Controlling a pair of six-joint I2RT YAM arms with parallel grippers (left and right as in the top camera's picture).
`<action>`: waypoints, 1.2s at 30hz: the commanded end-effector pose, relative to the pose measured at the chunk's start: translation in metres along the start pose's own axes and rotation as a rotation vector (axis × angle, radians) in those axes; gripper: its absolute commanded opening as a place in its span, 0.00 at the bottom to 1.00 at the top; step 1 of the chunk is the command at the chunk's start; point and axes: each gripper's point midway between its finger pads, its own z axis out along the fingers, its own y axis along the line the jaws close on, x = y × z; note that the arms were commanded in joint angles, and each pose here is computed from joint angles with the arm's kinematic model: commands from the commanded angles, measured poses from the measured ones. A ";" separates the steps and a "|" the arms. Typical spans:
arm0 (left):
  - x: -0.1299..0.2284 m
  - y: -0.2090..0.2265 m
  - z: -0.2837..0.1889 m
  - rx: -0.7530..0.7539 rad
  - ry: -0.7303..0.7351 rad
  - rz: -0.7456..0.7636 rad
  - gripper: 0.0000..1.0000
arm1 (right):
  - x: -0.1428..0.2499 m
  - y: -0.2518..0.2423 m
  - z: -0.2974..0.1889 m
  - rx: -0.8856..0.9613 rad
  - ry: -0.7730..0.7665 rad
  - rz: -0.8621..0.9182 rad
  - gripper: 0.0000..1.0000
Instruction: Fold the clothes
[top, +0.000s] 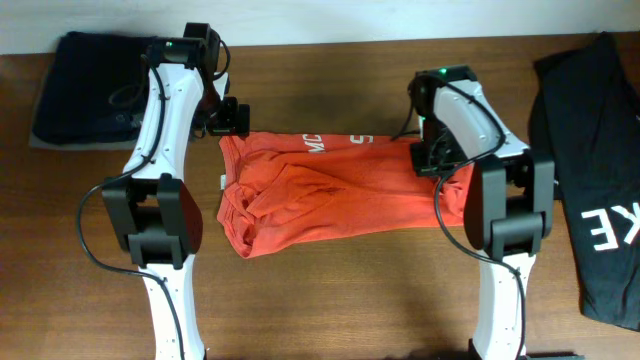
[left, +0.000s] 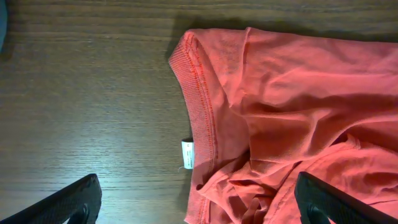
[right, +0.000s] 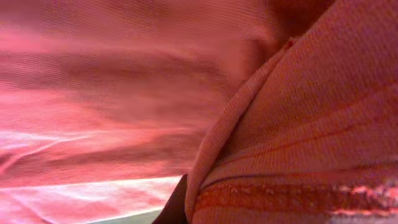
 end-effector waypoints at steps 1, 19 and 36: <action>-0.002 0.001 -0.001 -0.005 -0.009 -0.006 0.99 | -0.004 0.016 -0.005 0.010 -0.029 -0.021 0.13; -0.003 0.001 -0.001 -0.006 -0.010 -0.006 0.99 | 0.000 0.022 -0.018 -0.002 -0.050 -0.035 0.43; -0.003 0.001 -0.001 -0.005 -0.009 -0.006 0.99 | -0.040 -0.033 -0.082 -0.238 -0.271 0.150 0.11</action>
